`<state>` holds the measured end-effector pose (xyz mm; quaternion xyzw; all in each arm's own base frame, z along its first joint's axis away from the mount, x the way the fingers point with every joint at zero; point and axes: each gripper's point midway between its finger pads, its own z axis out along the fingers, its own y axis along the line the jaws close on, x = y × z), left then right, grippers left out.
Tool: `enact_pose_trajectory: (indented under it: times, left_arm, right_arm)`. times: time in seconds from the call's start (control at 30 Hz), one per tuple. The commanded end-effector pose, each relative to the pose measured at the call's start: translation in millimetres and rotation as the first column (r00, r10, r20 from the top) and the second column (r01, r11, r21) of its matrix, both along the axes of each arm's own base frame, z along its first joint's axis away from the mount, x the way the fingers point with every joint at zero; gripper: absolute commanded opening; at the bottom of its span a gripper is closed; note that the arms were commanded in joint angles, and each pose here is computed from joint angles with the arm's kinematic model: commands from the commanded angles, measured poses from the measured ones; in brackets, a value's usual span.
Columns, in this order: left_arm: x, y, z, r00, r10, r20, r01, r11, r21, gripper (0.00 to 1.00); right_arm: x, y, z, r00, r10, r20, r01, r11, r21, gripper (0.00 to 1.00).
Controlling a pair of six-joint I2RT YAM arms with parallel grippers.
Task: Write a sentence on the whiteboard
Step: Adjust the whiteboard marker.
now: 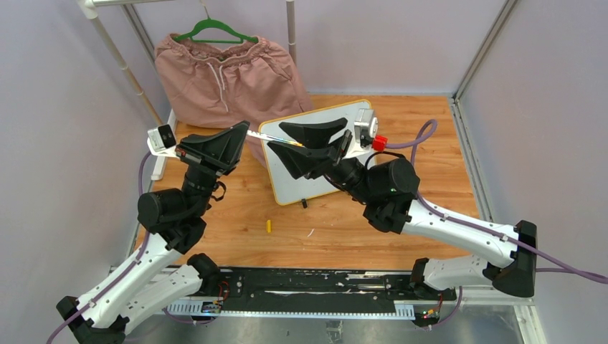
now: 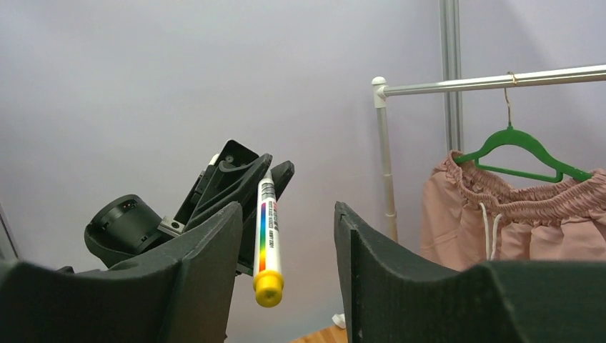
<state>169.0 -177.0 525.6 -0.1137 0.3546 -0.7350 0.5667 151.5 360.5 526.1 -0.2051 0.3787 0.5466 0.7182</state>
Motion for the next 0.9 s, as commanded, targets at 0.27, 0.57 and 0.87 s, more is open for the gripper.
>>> enact_pose_trajectory:
  times: [0.27, 0.57, 0.87]
  left_arm:
    - [-13, 9, 15, 0.998, 0.011, 0.057, -0.01, 1.0, -0.024, 0.0]
    - [-13, 9, 12, 0.999, 0.009, 0.054, -0.008, 1.0, -0.023, 0.0]
    - [-12, 8, 10, 0.999, 0.004, 0.048, -0.003, 1.0, -0.02, 0.0]
  right_arm:
    - [-4, 9, 16, 0.997, 0.06, -0.043, -0.059, 0.998, 0.022, 0.44]
    - [-2, 16, 17, 0.997, 0.066, -0.047, -0.065, 0.998, 0.019, 0.46]
    - [-4, 20, 20, 0.997, 0.076, -0.023, -0.076, 0.997, 0.009, 0.53]
